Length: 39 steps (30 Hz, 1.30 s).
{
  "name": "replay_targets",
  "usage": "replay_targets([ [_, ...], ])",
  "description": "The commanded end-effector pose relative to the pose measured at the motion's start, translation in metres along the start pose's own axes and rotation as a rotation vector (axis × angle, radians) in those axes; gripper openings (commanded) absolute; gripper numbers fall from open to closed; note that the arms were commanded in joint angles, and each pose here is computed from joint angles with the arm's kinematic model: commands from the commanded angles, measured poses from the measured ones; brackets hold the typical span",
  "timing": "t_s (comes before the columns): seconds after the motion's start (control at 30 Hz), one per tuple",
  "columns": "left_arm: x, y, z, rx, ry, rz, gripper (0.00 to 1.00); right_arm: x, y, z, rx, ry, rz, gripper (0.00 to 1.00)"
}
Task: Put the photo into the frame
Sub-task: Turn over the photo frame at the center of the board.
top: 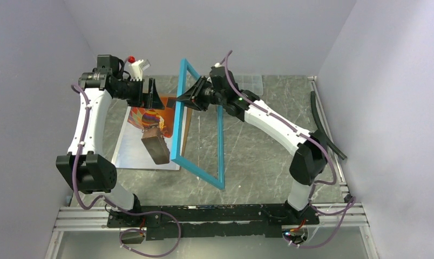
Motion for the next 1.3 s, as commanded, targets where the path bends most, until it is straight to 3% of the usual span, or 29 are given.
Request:
replay_targets([
  [0.0, 0.018, -0.022, -0.031, -0.061, 0.028, -0.072, 0.94, -0.003, -0.047, 0.052, 0.323, 0.076, 0.071, 0.09],
  [0.3, 0.029, -0.023, -0.092, -0.143, 0.162, -0.097, 0.94, 0.007, -0.074, 0.047, 0.323, 0.049, 0.042, 0.14],
  [0.6, 0.030, -0.005, -0.127, -0.169, 0.254, -0.073, 0.94, 0.011, -0.089, 0.006, 0.378, 0.129, 0.080, 0.24],
  [0.73, 0.029, 0.002, -0.136, -0.169, 0.275, -0.058, 0.94, 0.013, -0.087, 0.008, 0.375, 0.131, 0.102, 0.27],
  [0.8, 0.027, 0.005, -0.139, -0.167, 0.284, -0.053, 0.94, 0.015, -0.092, 0.012, 0.383, 0.118, 0.094, 0.34],
  [0.87, 0.026, 0.008, -0.141, -0.156, 0.287, -0.049, 0.94, 0.019, -0.098, 0.015, 0.389, 0.111, 0.088, 0.54],
  [0.97, 0.026, 0.012, -0.148, -0.154, 0.311, -0.043, 0.94, 0.025, -0.103, 0.013, 0.382, 0.112, 0.074, 0.66],
  [1.27, 0.032, 0.031, -0.157, -0.158, 0.351, -0.032, 0.94, 0.041, -0.122, 0.005, 0.185, 0.034, 0.040, 0.70],
])
Point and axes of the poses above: each gripper's point midway between its finger pads, its own y axis out along the fingers, its own z axis along the line the jaws close on, x = y × z, the point moved 7 cm from there along -y, back along the fingers, and after that the axes turned 7 degrees about y, right-handed, at the moved point
